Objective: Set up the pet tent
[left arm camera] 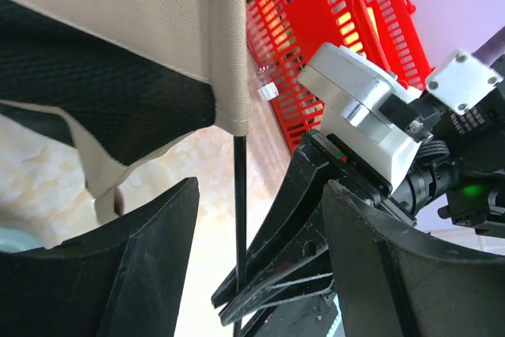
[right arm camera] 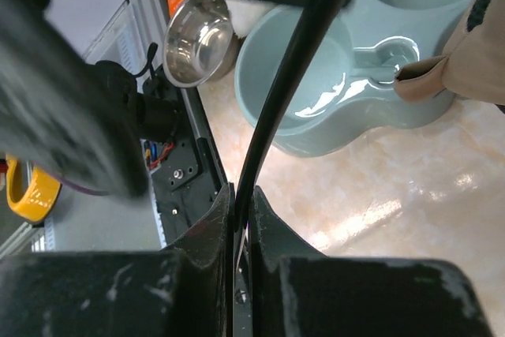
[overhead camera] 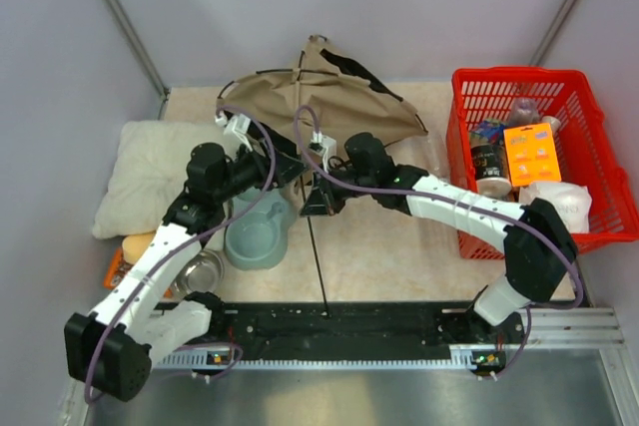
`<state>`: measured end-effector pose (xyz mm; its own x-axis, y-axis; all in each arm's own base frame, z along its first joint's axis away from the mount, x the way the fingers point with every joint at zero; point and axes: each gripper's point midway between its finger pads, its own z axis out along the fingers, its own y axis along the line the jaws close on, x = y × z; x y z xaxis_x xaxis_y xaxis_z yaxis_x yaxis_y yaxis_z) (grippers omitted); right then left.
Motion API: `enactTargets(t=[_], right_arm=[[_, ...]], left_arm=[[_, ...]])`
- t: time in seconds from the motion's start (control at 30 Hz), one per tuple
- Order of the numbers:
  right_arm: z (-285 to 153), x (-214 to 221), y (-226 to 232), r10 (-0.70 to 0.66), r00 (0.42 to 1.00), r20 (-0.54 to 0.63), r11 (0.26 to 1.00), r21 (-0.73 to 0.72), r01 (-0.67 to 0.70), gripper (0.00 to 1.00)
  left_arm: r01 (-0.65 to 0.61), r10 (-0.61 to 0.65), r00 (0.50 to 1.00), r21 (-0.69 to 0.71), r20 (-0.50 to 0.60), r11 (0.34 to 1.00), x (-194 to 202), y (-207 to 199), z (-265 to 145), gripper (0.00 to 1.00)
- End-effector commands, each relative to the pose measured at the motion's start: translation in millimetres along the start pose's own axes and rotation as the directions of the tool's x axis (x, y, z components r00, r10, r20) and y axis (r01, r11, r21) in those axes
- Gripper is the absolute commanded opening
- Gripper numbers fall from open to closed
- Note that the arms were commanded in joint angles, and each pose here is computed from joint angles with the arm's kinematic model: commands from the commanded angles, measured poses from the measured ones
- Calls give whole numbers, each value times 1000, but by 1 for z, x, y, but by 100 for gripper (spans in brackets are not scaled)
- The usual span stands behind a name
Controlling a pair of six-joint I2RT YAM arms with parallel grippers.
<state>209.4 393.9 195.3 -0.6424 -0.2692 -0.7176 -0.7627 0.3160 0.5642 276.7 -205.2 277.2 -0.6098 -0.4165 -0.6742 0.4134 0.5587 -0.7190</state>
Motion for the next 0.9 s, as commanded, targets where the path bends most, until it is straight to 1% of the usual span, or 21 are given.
enactTargets(t=[0.0,0.03,0.07,0.1,0.17,0.2,0.23,0.3,0.37,0.4,0.47,0.6,0.73,0.87], right_arm=[[-7,-42,13,-33,994,105,997,-69,41,0],[-8,-46,12,-31,992,123,996,-78,40,0],[-9,-47,12,-24,992,128,996,-84,35,0],[-10,-48,9,-13,991,133,997,-74,23,0],[-11,-49,6,-6,991,137,998,-66,15,0],[-11,-49,4,1,990,139,998,-56,7,4],[-12,-49,2,10,990,144,999,-43,-4,10],[-13,-47,0,26,988,150,999,-23,-23,26],[-18,-50,-3,38,983,177,999,12,-41,40],[-22,-49,-4,44,981,188,998,26,-50,46],[-33,-52,-2,52,973,226,996,58,-67,52],[-53,-42,7,62,967,248,994,72,-82,54],[-63,-8,23,68,978,199,995,54,-80,54],[-52,36,40,54,992,113,998,25,-57,54]], left_arm=[[-96,93,995,76,49,992,-7,-15,21,68],[-91,88,995,59,38,994,-4,-10,25,67],[-90,89,996,51,30,995,-3,-8,28,63],[-87,87,996,42,21,995,-2,-6,30,57],[-80,80,997,32,13,996,-2,-3,33,41],[-77,77,997,32,13,997,-3,-4,35,31],[-76,75,997,32,13,997,-4,-4,37,19],[-66,66,998,27,17,997,-10,-5,41,0],[-36,35,999,4,24,999,-16,-4,47,0],[-17,17,999,-2,30,1000,-19,-5,49,0],[8,-8,999,-3,48,1000,-25,-6,53,0],[32,-32,993,6,115,999,-45,-13,58,0],[23,-24,993,11,119,1000,-57,-20,65,0],[28,-30,991,22,131,999,-64,-23,73,0]])
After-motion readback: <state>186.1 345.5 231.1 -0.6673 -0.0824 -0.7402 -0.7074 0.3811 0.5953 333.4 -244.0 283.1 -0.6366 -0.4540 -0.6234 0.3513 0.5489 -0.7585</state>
